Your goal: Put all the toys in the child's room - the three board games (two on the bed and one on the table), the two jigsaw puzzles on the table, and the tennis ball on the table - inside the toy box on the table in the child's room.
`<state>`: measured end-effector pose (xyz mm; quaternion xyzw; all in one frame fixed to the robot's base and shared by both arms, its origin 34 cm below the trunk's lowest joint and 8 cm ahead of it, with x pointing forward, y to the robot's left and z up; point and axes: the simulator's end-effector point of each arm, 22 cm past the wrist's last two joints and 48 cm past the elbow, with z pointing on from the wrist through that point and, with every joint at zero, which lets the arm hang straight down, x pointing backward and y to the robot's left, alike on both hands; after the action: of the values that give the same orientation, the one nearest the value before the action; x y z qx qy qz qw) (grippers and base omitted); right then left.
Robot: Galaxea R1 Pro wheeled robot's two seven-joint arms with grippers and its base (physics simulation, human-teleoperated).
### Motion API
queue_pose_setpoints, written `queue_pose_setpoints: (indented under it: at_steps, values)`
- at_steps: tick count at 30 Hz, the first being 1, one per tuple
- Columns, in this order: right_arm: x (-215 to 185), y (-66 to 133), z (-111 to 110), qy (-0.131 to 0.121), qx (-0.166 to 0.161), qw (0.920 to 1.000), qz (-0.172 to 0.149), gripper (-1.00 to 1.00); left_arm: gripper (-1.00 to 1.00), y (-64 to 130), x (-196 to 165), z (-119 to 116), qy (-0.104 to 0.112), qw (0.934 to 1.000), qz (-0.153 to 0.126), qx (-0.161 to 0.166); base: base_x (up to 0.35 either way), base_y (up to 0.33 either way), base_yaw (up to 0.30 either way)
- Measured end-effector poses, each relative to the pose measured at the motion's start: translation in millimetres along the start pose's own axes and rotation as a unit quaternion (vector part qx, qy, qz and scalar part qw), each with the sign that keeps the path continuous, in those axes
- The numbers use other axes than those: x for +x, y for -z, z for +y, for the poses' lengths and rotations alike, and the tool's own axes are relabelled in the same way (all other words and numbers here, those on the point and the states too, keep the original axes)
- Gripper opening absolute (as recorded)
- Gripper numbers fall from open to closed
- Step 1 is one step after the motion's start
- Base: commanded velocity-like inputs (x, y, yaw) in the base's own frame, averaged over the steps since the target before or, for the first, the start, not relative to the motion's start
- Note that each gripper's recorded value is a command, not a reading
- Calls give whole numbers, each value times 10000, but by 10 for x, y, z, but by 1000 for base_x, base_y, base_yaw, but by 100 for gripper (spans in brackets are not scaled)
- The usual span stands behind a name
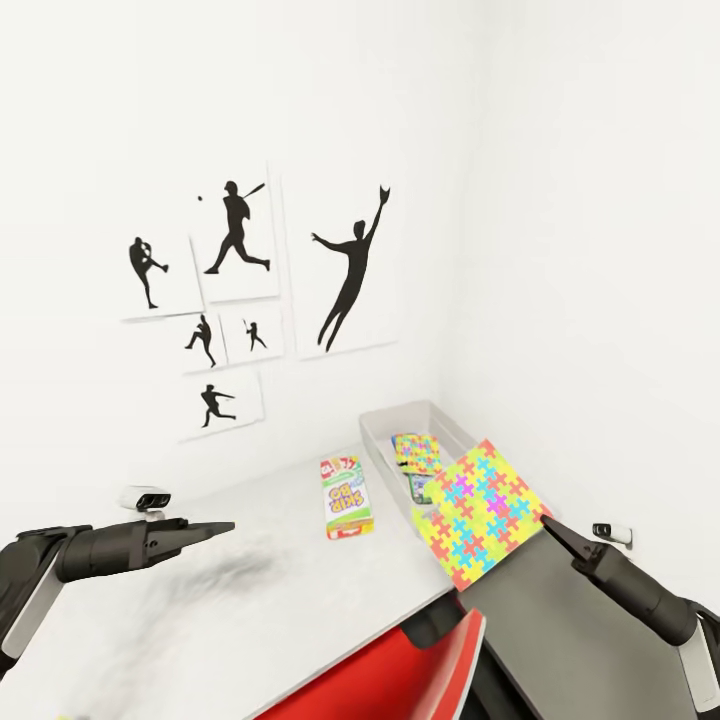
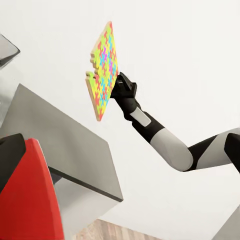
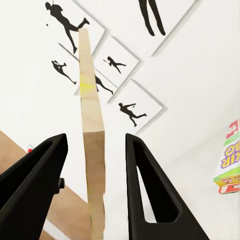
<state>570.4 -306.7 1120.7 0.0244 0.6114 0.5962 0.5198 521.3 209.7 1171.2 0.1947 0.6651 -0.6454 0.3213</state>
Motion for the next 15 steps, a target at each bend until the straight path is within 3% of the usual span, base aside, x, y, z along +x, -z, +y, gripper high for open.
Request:
queue_pose_setpoints:
  at_steps: [11,15]
  values:
    - [-7,5,5,4,-9,10000,-8,-100,100,-2,2,0,0,10000,3,1,41,32,0]
    - [-8,5,10,4,-14,10000,-11,-100,100,-2,3,-4,-1,10000,4,2,159,4,0]
